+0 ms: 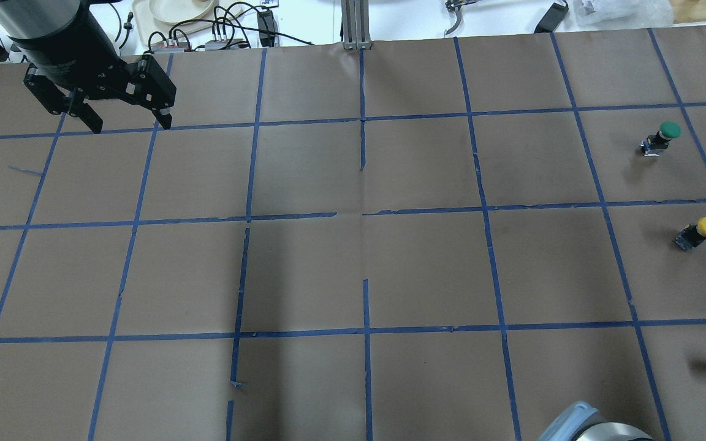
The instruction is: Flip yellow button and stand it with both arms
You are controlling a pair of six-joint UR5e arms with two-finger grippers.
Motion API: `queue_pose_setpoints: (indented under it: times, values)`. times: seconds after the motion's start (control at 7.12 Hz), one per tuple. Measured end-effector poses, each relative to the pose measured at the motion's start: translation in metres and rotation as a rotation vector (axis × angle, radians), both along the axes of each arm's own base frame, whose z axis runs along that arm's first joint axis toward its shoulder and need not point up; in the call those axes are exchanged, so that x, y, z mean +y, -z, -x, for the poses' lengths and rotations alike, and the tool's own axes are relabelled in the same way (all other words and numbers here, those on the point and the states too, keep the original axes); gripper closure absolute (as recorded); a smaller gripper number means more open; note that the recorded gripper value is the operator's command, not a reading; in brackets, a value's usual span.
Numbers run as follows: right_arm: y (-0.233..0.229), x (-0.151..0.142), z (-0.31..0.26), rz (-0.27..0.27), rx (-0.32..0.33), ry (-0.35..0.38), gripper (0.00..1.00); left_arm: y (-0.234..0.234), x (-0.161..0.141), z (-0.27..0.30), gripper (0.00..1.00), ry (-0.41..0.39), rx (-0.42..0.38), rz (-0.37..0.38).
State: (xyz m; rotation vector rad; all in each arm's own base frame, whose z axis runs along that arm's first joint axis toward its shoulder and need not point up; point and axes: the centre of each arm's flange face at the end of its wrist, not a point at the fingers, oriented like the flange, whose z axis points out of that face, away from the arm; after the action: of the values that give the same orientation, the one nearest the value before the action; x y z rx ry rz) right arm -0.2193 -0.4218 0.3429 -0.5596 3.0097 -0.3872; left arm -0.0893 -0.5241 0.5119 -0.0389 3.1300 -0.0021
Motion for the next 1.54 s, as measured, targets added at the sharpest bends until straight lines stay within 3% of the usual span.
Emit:
queue_pose_setpoints:
  times: [0.42,0.7,0.84,1.12,1.54]
  values:
    - [-0.086,-0.039,-0.104,-0.218,-0.015,0.404,0.0,0.0,0.0,0.0,0.0,0.0,0.0,0.001]
    - [-0.116,-0.049,-0.198,-0.301,-0.009,0.589,0.0,-0.001,0.0,0.001,0.0,0.001,0.0,0.001]
    - [-0.126,-0.046,-0.244,-0.328,0.004,0.644,0.0,-0.001,0.0,0.001,0.0,0.001,0.0,0.001]
    - [-0.134,-0.033,-0.307,-0.357,0.039,0.677,0.0,-0.001,0.0,0.0,0.0,0.0,0.0,0.001]
    - [-0.137,-0.024,-0.321,-0.354,0.059,0.67,0.0,-0.001,0.0,-0.001,0.0,-0.001,0.0,0.001]
